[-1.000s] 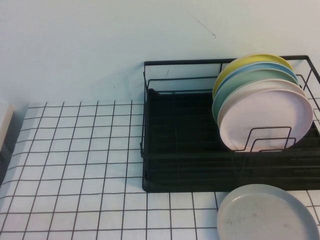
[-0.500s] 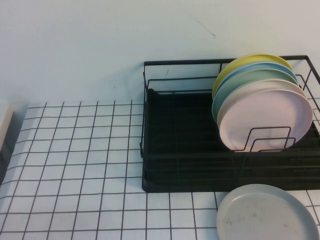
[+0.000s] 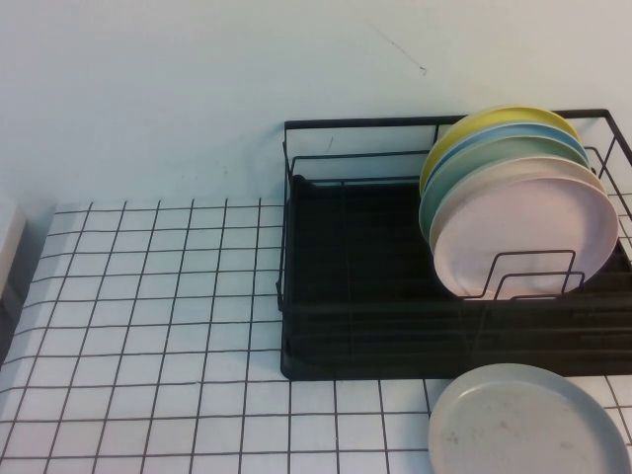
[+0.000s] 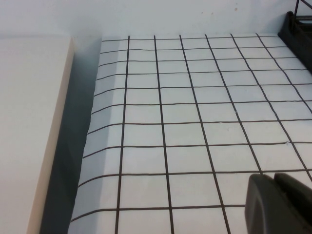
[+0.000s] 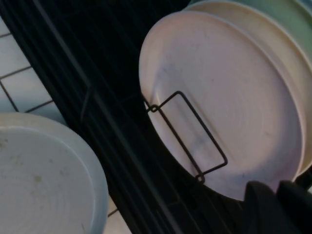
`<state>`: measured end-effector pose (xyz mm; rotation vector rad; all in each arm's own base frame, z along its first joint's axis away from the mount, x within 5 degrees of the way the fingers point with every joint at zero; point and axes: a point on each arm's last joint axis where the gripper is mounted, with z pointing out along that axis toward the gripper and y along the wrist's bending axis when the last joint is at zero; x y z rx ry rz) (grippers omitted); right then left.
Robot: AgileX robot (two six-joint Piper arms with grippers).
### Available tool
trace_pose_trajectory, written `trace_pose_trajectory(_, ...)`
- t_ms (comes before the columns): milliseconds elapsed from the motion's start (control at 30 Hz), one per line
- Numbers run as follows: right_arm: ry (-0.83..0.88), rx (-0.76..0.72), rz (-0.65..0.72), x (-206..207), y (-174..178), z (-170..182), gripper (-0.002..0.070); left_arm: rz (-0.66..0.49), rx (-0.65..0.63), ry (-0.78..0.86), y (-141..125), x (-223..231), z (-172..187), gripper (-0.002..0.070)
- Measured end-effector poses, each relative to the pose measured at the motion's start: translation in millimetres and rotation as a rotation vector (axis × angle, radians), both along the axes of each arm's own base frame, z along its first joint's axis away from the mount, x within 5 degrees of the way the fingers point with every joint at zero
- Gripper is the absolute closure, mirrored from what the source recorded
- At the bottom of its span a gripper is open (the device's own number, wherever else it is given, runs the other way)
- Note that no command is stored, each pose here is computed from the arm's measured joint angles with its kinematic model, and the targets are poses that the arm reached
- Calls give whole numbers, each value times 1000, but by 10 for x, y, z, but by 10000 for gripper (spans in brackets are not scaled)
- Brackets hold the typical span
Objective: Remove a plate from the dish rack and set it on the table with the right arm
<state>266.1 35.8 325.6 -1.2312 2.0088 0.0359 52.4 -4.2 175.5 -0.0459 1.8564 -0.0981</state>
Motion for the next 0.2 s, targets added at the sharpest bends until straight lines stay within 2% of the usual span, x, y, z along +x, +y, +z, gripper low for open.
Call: trace_pose_trajectory(200,-16,-49,83,284,12,-276,428,0,0,0,0,0,0,678)
